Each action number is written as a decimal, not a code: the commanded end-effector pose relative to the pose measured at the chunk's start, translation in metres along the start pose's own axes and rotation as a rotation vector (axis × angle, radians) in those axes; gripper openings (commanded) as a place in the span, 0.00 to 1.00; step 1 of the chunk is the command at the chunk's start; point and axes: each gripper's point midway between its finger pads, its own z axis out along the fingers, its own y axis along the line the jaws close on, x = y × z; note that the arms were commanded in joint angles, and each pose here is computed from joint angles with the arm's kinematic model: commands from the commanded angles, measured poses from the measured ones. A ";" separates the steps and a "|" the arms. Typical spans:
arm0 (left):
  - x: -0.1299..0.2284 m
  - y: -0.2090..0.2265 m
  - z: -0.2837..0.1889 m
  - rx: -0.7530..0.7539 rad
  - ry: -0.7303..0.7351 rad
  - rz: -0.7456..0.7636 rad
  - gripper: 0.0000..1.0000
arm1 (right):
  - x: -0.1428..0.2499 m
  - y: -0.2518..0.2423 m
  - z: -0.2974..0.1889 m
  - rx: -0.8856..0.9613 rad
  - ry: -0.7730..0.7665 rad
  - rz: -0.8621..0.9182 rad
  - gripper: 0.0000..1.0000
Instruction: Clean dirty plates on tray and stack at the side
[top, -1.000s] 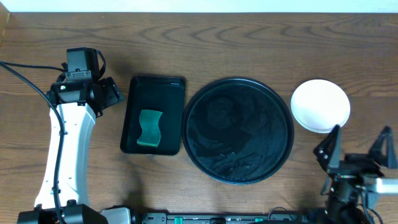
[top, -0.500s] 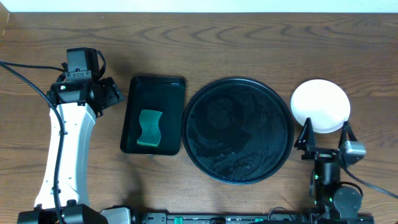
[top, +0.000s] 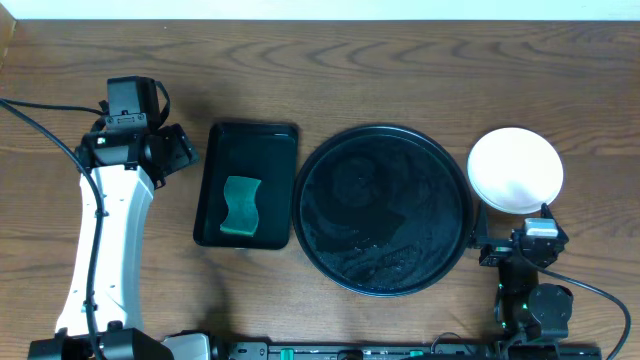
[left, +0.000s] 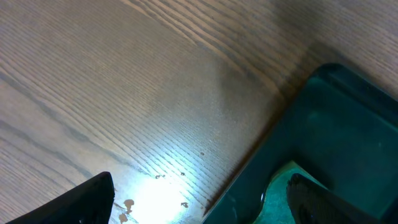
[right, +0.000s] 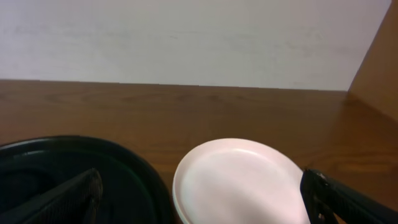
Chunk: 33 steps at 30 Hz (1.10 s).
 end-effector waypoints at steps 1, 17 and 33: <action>-0.002 0.003 0.000 -0.014 -0.004 0.002 0.89 | 0.001 0.005 0.000 -0.026 0.000 -0.058 0.99; -0.002 0.003 0.000 -0.014 -0.004 0.002 0.89 | 0.001 0.017 -0.001 -0.091 -0.002 -0.057 0.99; -0.002 0.003 0.000 -0.014 -0.004 0.002 0.89 | 0.001 0.017 -0.001 -0.091 -0.002 -0.057 0.99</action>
